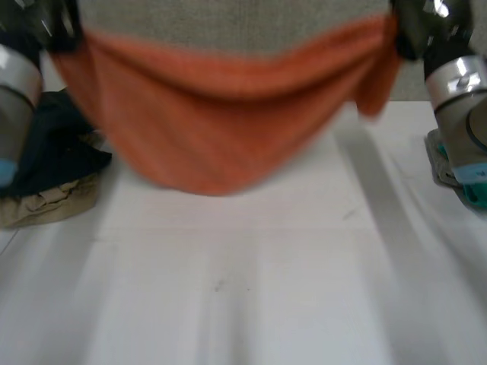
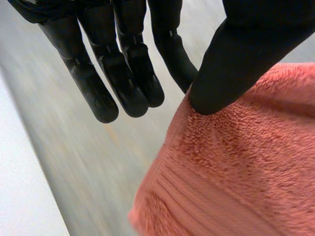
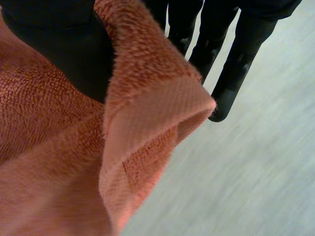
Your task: Fold the laundry.
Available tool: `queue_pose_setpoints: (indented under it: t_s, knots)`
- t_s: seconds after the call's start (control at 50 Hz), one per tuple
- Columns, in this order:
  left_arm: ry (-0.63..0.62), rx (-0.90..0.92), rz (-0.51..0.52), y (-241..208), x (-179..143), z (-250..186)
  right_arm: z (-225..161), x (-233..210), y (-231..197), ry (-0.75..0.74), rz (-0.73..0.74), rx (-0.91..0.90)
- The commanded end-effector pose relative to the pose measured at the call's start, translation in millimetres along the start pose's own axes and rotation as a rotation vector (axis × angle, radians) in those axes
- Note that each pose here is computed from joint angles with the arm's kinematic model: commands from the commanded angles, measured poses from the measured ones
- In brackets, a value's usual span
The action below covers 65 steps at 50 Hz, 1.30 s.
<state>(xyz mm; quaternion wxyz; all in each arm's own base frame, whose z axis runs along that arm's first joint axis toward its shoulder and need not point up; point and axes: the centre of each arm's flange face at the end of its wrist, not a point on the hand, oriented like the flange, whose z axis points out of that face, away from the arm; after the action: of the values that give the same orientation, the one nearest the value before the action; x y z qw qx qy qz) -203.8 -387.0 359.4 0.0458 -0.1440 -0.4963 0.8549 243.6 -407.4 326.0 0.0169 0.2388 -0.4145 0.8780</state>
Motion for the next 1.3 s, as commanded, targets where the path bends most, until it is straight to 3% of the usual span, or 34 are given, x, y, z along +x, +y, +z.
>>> queue_pose_setpoints:
  t_s: [0.02, 0.16, 0.3, 0.4, 0.46, 0.7, 0.84, 1.0, 1.3]
  knots:
    - [-0.067, 0.200, -0.108, -62.7, -21.1, 10.4, 11.7, 9.6, -26.6, 0.035, 0.068, 0.212]
    - [-0.046, -0.130, -0.150, -8.8, -11.1, -37.6, -15.7, -3.6, 22.1, -0.107, 0.129, -0.019]
    - [0.049, -0.475, -0.187, 70.6, 28.4, -130.7, -98.0, -35.9, 97.2, -0.366, 0.141, -0.419]
    - [0.131, -0.610, -0.156, 109.3, 52.6, -178.6, -158.8, -52.9, 119.1, -0.529, 0.055, -0.632]
    - [0.151, -0.652, -0.141, 118.5, 57.3, -189.2, -170.2, -52.4, 118.7, -0.579, 0.013, -0.682]
    - [0.158, -0.623, -0.109, 101.9, 50.9, -183.9, -141.5, -19.2, 65.3, -0.498, 0.115, -0.956]
    - [0.148, -0.610, -0.110, 97.2, 47.2, -182.5, -115.4, -26.3, 51.9, -0.470, 0.215, -0.948]
    - [0.141, -0.603, -0.111, 95.8, 41.4, -179.2, -87.6, -48.1, 88.4, -0.380, 0.163, -0.940]
    - [0.128, -0.579, -0.103, 92.2, 36.4, -171.7, -107.5, -82.4, 152.1, -0.409, 0.075, -0.988]
